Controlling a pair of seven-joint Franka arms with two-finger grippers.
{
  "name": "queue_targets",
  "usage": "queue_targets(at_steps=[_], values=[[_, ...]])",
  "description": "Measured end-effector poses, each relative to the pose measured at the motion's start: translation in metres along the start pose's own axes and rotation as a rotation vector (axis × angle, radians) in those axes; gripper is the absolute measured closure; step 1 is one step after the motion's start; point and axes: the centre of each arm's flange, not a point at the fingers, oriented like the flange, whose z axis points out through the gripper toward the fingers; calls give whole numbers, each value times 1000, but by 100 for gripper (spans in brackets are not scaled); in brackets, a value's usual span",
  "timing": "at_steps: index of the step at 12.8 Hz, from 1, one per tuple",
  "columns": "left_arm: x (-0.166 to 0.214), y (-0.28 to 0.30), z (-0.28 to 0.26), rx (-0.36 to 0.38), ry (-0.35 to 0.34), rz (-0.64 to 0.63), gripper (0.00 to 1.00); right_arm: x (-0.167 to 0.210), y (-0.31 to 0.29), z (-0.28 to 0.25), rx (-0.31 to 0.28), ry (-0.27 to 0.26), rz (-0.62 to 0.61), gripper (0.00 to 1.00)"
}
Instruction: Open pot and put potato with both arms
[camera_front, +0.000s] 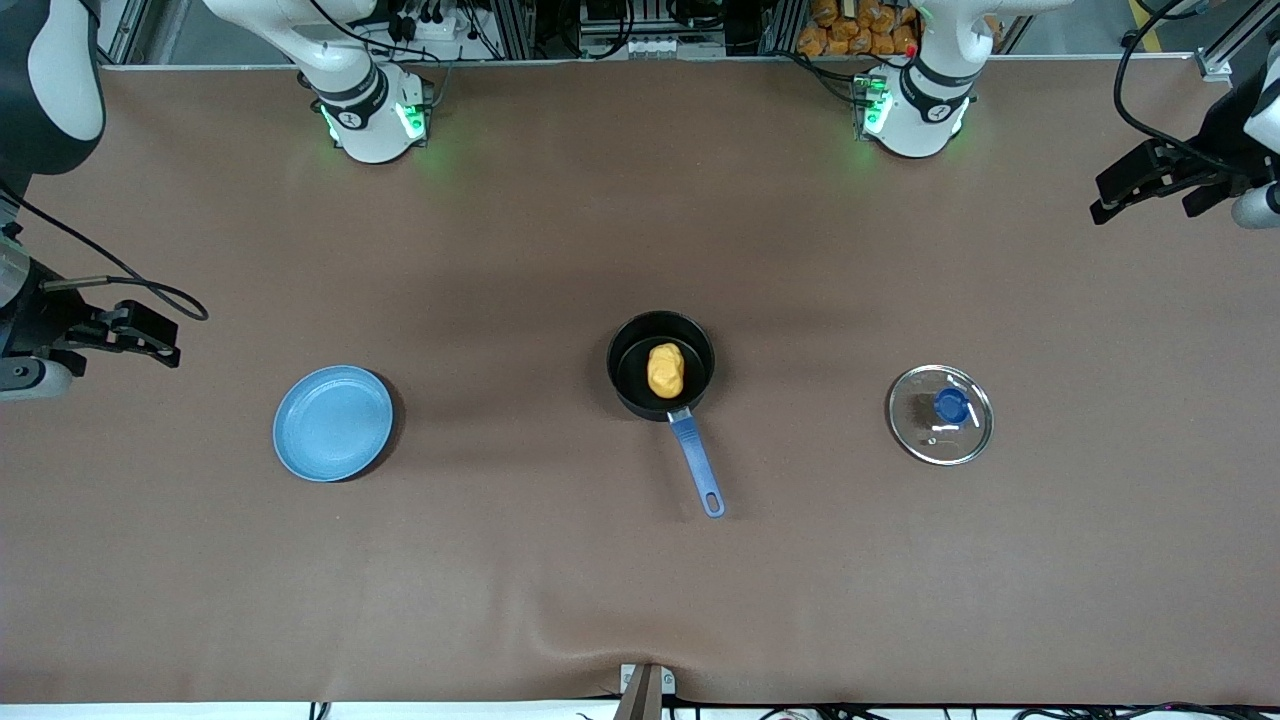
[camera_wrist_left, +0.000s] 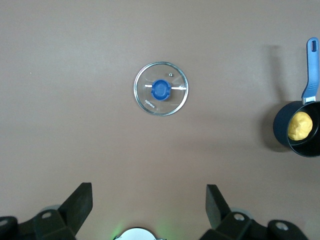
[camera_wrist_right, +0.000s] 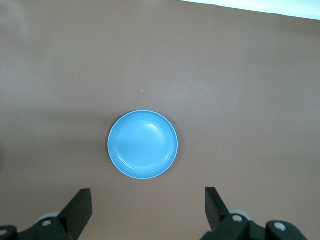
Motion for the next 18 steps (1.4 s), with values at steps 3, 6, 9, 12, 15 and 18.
queue_targets(at_steps=[3, 6, 9, 12, 15, 18], values=[[-2, 0, 2, 3, -18, 0, 0, -8, -1, -12, 0, -3, 0, 0], [-3, 0, 2, 4, -25, 2, 0, -26, -1, -32, -1, 9, 3, 0], [-2, 4, 7, 7, -41, 9, 0, -36, -8, -42, 1, 10, -9, 0], [0, 7, 10, 8, -48, 14, 0, -39, -14, -39, 5, -18, -19, 0], [0, 7, 9, 8, -46, 13, 0, -39, -15, -39, 6, -21, -22, 0], [0, 7, 9, 7, -45, 13, 0, -39, -15, -39, 7, -21, -22, 0]])
